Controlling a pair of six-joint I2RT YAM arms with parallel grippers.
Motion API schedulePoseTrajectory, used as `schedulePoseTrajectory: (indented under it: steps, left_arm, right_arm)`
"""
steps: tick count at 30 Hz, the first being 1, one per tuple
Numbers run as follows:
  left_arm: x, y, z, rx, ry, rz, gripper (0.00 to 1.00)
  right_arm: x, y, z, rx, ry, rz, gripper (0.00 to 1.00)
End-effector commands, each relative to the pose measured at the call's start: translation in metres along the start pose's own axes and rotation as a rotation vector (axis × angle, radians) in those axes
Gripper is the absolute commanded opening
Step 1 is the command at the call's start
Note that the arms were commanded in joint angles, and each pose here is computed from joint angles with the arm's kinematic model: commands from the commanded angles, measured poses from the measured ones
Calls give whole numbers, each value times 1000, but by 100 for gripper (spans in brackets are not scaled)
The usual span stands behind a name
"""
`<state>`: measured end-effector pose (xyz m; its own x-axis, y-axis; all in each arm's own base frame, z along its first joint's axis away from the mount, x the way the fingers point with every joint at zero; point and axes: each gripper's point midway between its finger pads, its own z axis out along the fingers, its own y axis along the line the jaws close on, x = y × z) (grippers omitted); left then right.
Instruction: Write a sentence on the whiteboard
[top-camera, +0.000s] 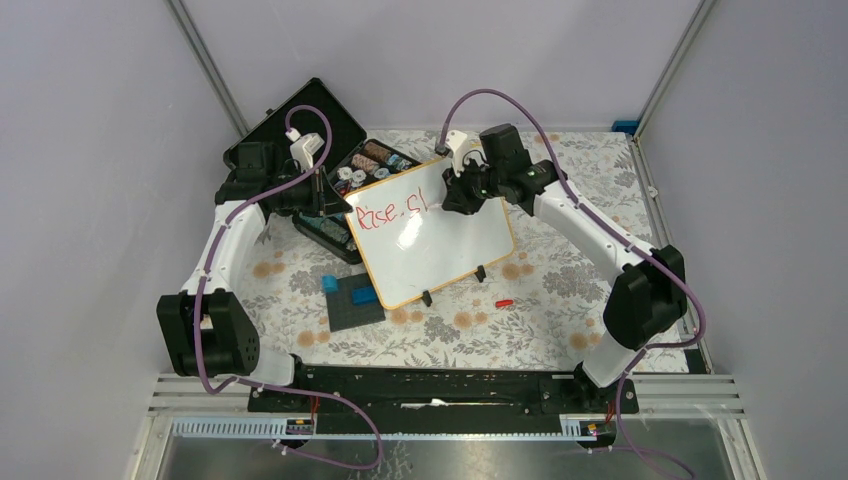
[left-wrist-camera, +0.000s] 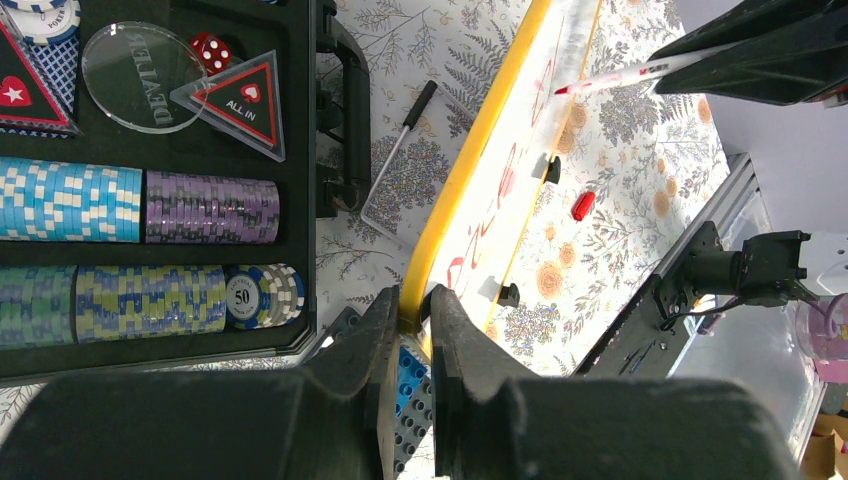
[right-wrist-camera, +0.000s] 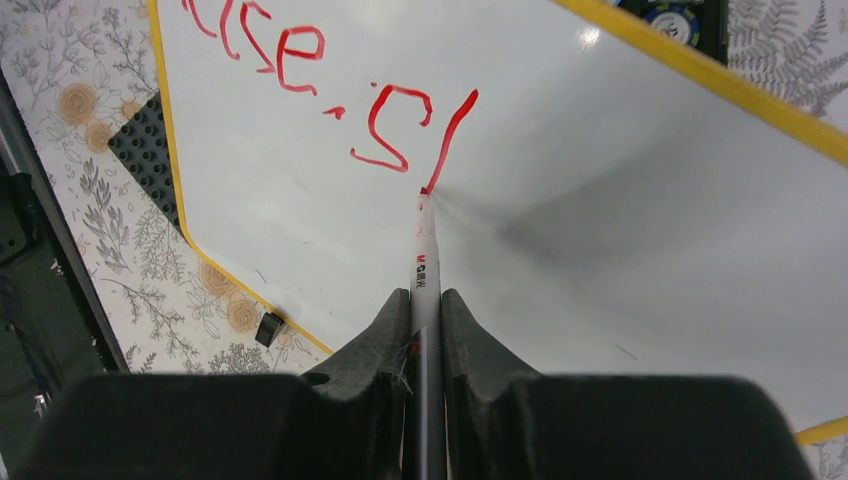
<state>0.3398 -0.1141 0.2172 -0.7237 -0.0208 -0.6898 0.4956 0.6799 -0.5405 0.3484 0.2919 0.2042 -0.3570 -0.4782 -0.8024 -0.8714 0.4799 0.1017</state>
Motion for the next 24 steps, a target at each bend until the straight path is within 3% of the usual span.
schedulePoseTrajectory:
  steps: [1,24]
  left_arm:
    - [-9,-5,-4,-15,-35,78,0]
    - [-9,-5,-3,-19,-34,80,0]
  right_arm:
    - [-50,3,-20,11,-123,-56,0]
    - [-47,-17,-3,63,-95,-49,0]
